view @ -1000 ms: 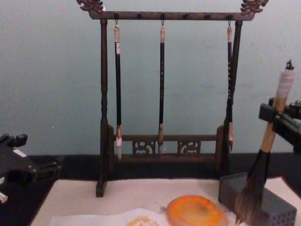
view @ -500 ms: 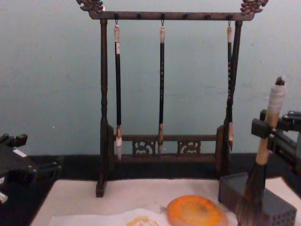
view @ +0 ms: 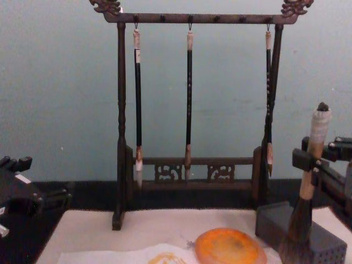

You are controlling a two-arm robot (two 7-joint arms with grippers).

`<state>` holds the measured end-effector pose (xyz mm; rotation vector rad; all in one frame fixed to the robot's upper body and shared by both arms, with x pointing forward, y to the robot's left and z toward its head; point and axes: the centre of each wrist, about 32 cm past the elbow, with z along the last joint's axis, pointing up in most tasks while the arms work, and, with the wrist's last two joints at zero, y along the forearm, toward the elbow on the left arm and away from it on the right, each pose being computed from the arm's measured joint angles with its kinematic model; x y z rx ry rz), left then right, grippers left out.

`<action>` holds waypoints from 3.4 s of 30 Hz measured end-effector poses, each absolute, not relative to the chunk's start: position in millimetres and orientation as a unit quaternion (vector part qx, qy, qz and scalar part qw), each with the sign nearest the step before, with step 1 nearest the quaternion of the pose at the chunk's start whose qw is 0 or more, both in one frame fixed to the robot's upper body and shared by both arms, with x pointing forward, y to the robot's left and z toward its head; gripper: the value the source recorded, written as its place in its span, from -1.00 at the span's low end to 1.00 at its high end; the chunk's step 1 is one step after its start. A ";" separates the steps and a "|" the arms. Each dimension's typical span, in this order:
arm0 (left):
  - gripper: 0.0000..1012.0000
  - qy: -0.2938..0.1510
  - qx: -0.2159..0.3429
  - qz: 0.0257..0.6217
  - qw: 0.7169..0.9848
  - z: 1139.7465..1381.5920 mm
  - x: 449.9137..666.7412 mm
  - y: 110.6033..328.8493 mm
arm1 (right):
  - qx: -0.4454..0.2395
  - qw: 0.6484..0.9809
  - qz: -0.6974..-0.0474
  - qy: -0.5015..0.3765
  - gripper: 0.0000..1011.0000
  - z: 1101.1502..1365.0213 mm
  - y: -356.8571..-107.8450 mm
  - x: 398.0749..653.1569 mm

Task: Pick up the brush from the inkstone, write on the paper, then place the brush back to its original position.

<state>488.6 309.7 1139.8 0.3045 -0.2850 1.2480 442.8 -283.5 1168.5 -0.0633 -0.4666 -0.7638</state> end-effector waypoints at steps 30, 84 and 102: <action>0.98 -0.132 0.142 0.580 0.791 1139.7 488.6 309.7 | -0.051 0.914 -0.338 -0.217 -0.65 1162.4 -284.0 431.0; 0.98 -0.132 0.141 0.580 0.791 1139.8 488.6 309.7 | 0.026 0.933 -0.326 -0.147 -0.65 1181.2 -286.5 425.9; 0.98 -0.132 0.141 0.580 0.791 1139.8 488.6 309.7 | 0.098 0.900 -0.422 -0.045 -0.65 1183.4 -288.3 459.4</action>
